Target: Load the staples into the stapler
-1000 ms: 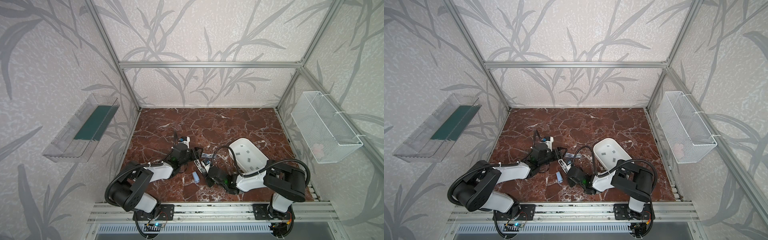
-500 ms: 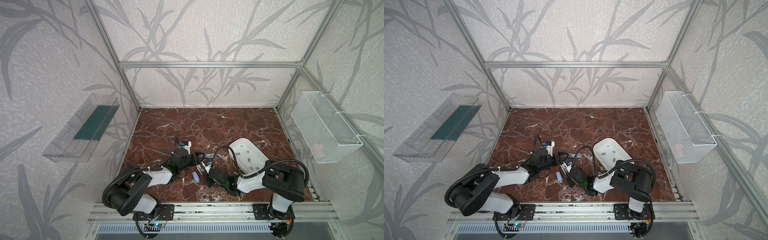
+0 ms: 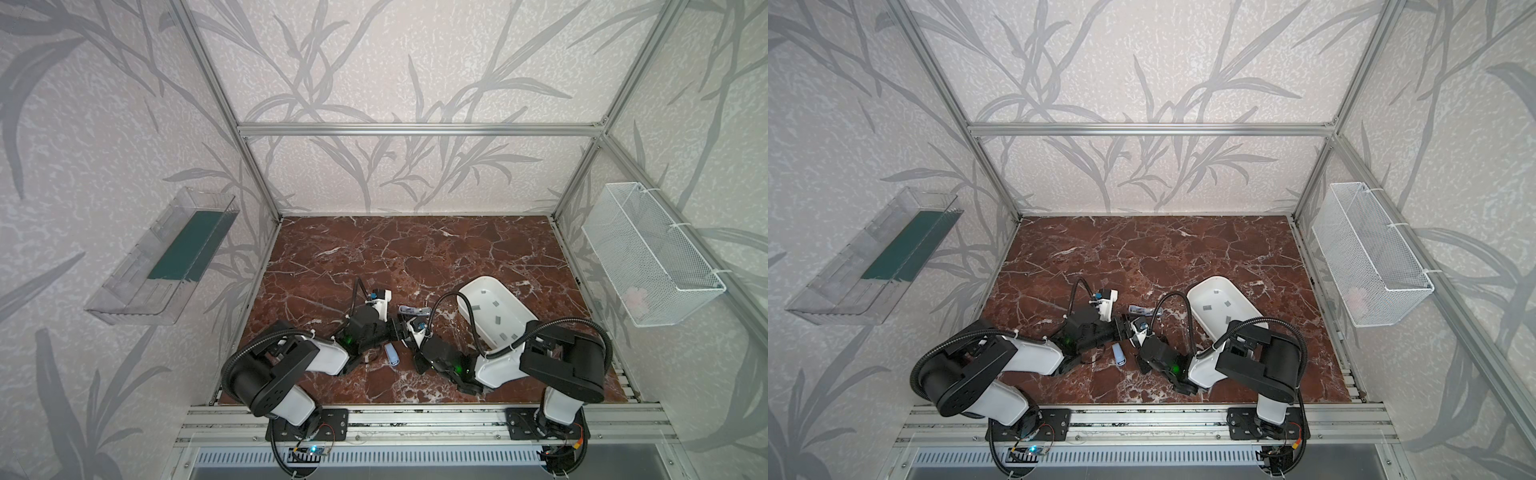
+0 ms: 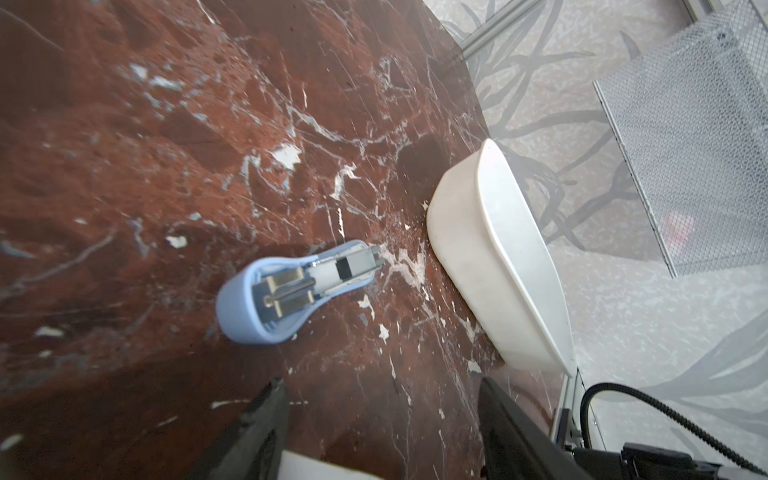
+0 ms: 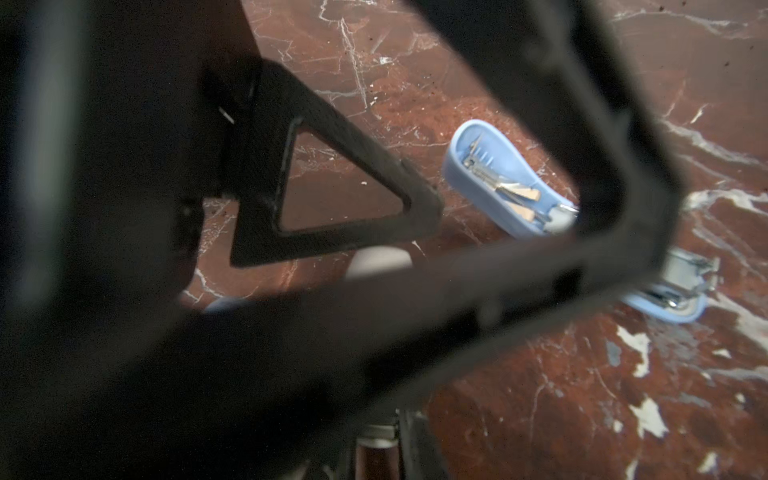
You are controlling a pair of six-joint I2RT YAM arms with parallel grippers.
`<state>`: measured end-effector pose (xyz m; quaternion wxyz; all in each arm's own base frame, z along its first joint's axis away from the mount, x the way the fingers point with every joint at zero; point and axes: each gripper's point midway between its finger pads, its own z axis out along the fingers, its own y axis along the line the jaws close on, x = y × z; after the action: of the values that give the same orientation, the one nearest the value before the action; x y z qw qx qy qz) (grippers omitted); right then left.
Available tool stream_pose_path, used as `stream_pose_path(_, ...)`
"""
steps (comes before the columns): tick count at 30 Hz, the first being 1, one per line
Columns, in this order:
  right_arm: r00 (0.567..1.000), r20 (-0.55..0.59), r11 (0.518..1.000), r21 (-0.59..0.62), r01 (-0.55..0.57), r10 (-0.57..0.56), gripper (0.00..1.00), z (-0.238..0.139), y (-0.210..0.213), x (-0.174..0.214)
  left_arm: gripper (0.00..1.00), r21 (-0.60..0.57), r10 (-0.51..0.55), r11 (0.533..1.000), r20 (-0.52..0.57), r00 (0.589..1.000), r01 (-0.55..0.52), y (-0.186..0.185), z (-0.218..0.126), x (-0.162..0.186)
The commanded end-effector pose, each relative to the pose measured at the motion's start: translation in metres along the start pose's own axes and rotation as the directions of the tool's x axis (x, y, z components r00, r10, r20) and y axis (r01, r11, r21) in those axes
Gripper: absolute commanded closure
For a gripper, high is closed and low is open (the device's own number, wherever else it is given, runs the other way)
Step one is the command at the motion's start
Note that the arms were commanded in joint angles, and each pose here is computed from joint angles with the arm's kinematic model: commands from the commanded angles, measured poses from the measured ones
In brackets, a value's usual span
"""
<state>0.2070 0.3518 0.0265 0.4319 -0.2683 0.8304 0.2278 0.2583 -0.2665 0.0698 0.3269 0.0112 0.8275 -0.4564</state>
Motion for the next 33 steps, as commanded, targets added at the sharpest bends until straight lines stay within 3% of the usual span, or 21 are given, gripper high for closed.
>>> stream_pose_path(1, 1.000, -0.010, 1.000, -0.001, 0.020, -0.020, 0.83, 0.001, 0.000, 0.008, 0.29, 0.147, 0.074, 0.986, 0.010, 0.997, -0.075, -0.034, 0.001, 0.001)
stream_pose_path(7, 1.000, 0.021, 1.000, 0.007, 0.011, -0.012, 0.81, -0.002, -0.005, 0.007, 0.31, 0.143, 0.083, 0.986, 0.049, 0.995, -0.090, -0.028, 0.002, 0.001)
stream_pose_path(13, 0.999, 0.044, 1.000, 0.000, 0.013, -0.013, 0.69, -0.011, -0.006, 0.003, 0.31, 0.093, 0.114, 0.989, 0.057, 0.992, -0.119, -0.025, 0.006, -0.007)
stream_pose_path(26, 0.997, 0.078, 0.999, -0.030, -0.020, 0.023, 0.68, -0.052, 0.000, -0.041, 0.31, -0.061, 0.183, 0.982, 0.102, 0.978, -0.177, -0.021, -0.009, -0.039)
stream_pose_path(33, 0.998, 0.059, 0.999, 0.021, -0.027, 0.026, 0.74, -0.041, 0.004, -0.058, 0.59, -0.187, 0.164, 0.972, 0.102, 0.981, -0.143, 0.004, -0.016, -0.042)
